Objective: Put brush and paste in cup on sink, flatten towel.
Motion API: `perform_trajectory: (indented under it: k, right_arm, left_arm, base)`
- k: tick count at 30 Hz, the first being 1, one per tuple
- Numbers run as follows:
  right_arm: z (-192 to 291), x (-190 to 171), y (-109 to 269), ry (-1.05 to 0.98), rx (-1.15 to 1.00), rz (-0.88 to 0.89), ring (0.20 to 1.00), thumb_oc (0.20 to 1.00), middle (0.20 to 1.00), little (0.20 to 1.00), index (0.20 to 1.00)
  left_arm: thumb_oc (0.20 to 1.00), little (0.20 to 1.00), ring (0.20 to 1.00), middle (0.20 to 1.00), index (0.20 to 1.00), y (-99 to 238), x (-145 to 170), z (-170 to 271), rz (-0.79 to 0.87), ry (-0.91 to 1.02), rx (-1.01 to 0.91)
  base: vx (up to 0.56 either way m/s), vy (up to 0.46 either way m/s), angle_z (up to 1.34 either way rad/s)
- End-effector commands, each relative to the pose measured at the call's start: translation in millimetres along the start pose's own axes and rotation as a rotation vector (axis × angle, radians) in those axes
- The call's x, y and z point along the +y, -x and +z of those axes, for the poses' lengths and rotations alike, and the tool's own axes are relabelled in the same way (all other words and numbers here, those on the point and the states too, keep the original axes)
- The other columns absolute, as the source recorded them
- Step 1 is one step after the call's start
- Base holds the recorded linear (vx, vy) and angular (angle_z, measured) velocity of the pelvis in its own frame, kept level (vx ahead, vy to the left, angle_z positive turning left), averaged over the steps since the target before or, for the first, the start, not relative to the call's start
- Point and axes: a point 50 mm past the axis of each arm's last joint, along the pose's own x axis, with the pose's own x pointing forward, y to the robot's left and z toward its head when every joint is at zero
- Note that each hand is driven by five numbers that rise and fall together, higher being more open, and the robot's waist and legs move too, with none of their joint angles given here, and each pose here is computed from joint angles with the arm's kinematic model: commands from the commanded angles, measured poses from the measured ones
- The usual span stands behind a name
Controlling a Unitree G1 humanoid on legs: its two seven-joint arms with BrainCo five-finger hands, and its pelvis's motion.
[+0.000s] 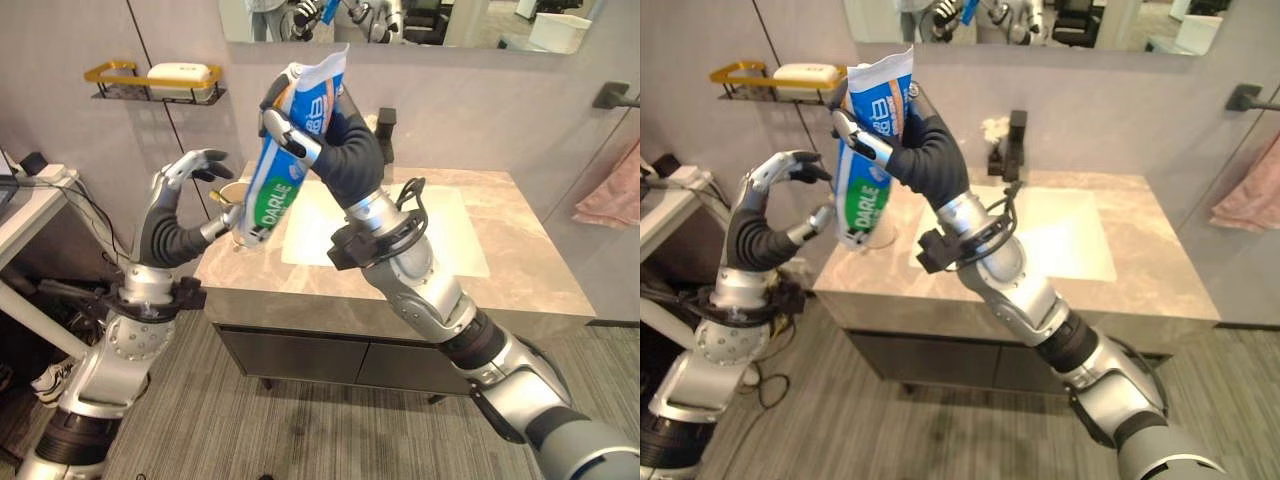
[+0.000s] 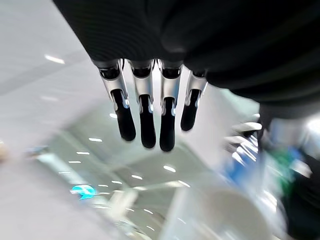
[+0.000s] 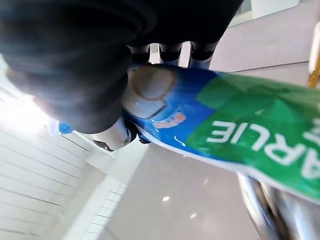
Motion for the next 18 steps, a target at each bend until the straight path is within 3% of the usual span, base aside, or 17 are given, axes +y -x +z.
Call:
perform_trajectory:
  k: [1, 3, 7, 10, 18]
  right_arm:
    - [37, -22, -31, 0.106, -0.196, -0.136, 0.2, 0.2, 0.2, 0.2, 0.2]
    - [45, -32, -48, 0.222, -0.197, -0.138, 0.2, 0.2, 0.2, 0.2, 0.2]
    - [60, -44, -80, 0.389, -0.198, -0.144, 0.2, 0.2, 0.2, 0.2, 0.2]
    - [55, -46, -86, 0.398, -0.164, -0.151, 0.2, 0.2, 0.2, 0.2, 0.2]
    - [44, -43, -81, 0.464, -0.093, -0.074, 0.2, 0.2, 0.2, 0.2, 0.2]
  left_arm:
    - [1.0, 1.0, 1.0, 1.0, 1.0, -11, 19, 9, -0.068, -0.083, -0.077]
    - [1.0, 1.0, 1.0, 1.0, 1.0, 11, 21, 3, -0.151, 0.014, 0.004]
    - [1.0, 1.0, 1.0, 1.0, 1.0, 72, 15, -36, -0.431, 0.28, 0.415]
    - [1.0, 1.0, 1.0, 1.0, 1.0, 111, 23, -70, -0.432, 0.282, 0.689]
    - [1.0, 1.0, 1.0, 1.0, 1.0, 147, 18, -79, -0.517, 0.325, 0.872]
  base:
    - [-0.02, 0.005, 0.54]
    - [0.01, 0.021, 0.57]
    - [0.03, 0.034, 0.41]
    - [0.02, 0.002, 0.28]
    - [0.02, 0.008, 0.13]
